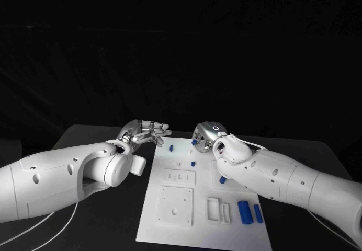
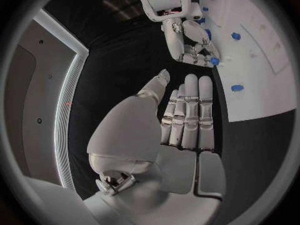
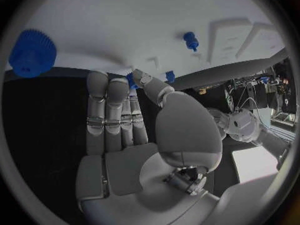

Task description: Assemble the parts on the task board

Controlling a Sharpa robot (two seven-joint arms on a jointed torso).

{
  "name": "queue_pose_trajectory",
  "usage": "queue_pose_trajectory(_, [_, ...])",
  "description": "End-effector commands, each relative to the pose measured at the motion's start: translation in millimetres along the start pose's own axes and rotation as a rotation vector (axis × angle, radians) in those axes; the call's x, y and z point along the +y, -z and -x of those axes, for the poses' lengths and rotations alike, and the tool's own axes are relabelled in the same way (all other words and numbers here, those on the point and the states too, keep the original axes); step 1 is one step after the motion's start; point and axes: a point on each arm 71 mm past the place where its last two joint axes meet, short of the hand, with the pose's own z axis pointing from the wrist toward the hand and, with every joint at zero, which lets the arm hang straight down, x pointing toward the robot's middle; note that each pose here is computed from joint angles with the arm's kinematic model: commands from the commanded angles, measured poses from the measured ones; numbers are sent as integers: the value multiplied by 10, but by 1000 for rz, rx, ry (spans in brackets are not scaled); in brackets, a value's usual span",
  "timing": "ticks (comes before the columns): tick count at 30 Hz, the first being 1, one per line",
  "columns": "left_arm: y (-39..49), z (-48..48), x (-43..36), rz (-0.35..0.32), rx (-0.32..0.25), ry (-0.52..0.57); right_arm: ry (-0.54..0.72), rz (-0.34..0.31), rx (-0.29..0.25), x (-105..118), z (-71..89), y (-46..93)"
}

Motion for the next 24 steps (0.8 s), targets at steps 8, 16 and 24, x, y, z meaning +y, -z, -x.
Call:
queue_pose_trajectory(8, [-2,-42,-29,-9,23,6,13,11,11,20,-27,-31])
queue_pose_trajectory(16, [-12,-48,-28,-9,24,5,12,13,19,29,-37,-37])
queue_pose_trajectory(24, [-15,-47,-27,-8,23,5,16,8,37,8,-52,-36])
